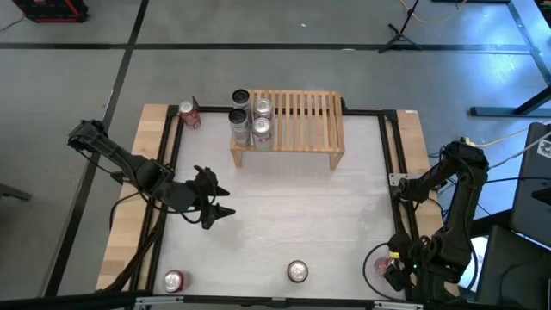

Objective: Place canned beverage on shelf
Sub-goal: Put the red soda can on the shelf

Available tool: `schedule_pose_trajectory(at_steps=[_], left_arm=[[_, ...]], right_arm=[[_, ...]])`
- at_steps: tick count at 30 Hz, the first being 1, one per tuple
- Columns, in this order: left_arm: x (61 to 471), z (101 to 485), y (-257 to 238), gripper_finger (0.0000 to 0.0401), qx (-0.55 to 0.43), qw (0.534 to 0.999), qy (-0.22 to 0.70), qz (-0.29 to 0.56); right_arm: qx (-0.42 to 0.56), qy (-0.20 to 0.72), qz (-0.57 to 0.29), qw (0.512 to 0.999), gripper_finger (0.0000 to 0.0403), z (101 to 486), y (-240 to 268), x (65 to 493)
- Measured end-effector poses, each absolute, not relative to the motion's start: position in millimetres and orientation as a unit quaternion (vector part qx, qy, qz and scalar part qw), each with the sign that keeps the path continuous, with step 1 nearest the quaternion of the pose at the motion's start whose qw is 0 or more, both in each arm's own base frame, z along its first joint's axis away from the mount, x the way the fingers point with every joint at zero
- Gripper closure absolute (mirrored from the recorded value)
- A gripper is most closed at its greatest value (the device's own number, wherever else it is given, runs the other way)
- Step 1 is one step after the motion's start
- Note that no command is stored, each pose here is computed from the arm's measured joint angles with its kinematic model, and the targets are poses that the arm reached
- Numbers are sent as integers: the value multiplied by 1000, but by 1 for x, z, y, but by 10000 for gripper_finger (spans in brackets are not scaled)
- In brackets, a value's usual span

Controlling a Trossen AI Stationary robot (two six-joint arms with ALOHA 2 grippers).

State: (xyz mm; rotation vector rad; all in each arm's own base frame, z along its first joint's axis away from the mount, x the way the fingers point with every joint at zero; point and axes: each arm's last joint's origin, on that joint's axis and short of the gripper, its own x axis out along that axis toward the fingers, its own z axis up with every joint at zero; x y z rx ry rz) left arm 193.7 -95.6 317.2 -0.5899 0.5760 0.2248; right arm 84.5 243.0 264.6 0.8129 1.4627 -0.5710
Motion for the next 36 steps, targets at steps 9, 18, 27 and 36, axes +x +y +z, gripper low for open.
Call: schedule_pose_trajectory(at_steps=[9, 18, 27, 36], left_arm=[[194, 317, -96, 67, -286, 910, 279, 109], [194, 317, -95, 67, -286, 910, 278, 110], [192, 319, -95, 67, -301, 906, 277, 109], [177, 350, -86, 67, -310, 917, 244, 57]], right_arm=[[365, 645, -232, 630, 50, 242, 245, 85], [333, 658, -210, 642, 89, 228, 242, 84], [285, 644, -155, 693, 132, 246, 242, 92], [260, 551, -138, 781, 132, 325, 200, 161]])
